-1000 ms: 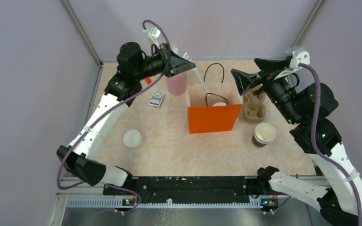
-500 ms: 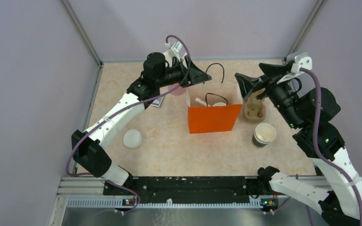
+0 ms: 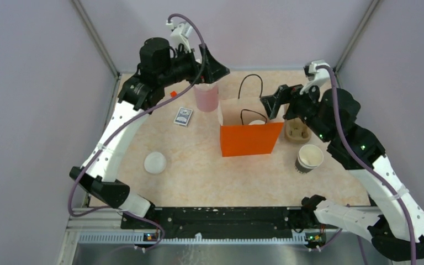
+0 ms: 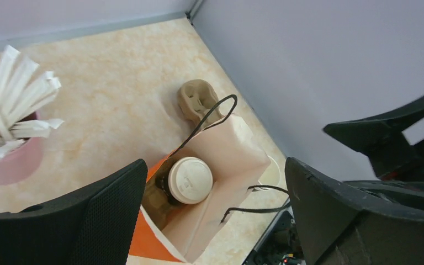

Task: Pack the takeout coffee

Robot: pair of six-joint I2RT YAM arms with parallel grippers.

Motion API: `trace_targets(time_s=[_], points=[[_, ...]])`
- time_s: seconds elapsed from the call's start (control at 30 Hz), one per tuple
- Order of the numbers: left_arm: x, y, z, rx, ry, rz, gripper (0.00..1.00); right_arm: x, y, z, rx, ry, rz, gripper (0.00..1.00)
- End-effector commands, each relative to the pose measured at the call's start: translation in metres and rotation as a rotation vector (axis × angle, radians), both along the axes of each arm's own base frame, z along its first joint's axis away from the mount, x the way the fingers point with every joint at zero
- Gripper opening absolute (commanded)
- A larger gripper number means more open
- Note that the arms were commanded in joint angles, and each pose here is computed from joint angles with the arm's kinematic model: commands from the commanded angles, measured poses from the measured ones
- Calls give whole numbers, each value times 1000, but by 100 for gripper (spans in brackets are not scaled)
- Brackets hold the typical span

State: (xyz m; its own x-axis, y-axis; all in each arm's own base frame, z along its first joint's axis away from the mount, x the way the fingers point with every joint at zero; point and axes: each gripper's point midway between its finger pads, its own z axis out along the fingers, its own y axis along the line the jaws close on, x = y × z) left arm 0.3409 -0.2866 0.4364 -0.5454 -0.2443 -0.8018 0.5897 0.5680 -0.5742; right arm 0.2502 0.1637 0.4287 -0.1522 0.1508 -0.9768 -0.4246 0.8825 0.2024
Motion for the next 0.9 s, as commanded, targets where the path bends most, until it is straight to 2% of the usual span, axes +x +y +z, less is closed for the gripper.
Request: trace_targets(time_s=[0.0,0.17,0.27,0.47,0.87], points=[[-24,40,32,90,-131,104,99,-3,-4,-8,32,116,-37,93],[-45,68,38,128,-168,179,99,-1,-28,21,79,77,-160,94],[-60,82,44,111,-211,210,99,-4,-30,32,126,92,-173,94],[-84,89,48,41,-313,194,99,-7,-19,16,198,184,-151,94],[-95,90,22,71,-289,159,99,-7,-27,9,191,178,-184,94]])
